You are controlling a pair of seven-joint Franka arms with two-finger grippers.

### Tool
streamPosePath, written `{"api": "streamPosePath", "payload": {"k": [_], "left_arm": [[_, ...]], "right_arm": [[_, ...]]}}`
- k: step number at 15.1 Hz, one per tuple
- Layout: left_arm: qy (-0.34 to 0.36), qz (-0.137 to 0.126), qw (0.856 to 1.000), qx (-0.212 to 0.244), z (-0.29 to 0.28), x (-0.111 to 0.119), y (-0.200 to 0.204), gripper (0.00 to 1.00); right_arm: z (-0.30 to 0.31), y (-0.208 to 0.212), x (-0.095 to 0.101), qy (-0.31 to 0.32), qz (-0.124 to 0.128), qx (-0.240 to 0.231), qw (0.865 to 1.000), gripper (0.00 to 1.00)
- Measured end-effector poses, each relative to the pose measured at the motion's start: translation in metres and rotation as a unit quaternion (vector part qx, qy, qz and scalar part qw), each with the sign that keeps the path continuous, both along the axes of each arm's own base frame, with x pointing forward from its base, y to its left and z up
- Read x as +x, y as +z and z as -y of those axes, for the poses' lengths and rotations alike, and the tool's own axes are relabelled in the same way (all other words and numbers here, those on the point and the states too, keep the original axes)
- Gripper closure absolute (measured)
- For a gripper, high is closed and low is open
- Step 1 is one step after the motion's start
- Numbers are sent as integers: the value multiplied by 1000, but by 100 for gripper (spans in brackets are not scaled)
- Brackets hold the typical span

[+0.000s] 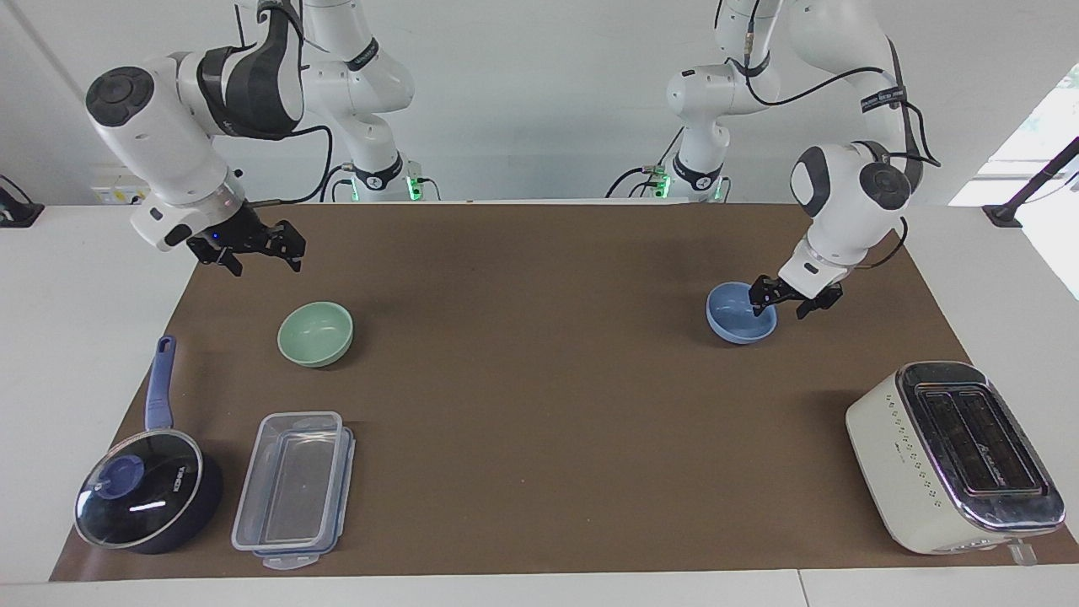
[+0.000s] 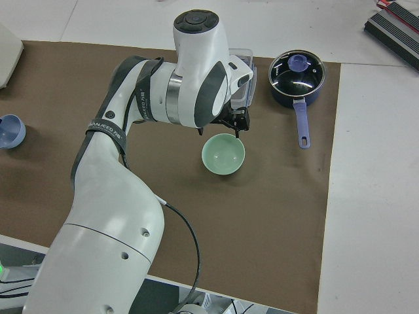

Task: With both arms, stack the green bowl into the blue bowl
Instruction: 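Grasp the blue bowl with the left gripper while the right gripper grasps the green bowl, then slide the blue bowl toward the table center while the right gripper holds the green bowl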

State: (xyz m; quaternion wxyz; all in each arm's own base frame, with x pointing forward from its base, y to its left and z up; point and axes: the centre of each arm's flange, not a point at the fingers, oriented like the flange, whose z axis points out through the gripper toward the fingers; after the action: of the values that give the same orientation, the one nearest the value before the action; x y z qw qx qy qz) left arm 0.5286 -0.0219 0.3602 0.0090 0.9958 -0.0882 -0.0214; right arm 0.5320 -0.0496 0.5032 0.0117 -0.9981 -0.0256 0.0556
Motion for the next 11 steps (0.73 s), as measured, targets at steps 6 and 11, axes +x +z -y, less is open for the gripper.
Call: {"api": "streamPosePath", "payload": {"k": [6,11], "left_arm": [[-38,5,999,-2,-2,-8,-20,24],[-42,3,999,-2,-2,-12,-28,50]], "right_arm": [[-30,-27,-4,0,7,-3,1000,0],[-38,-61,-2,8,42,-4,999,0]]}}
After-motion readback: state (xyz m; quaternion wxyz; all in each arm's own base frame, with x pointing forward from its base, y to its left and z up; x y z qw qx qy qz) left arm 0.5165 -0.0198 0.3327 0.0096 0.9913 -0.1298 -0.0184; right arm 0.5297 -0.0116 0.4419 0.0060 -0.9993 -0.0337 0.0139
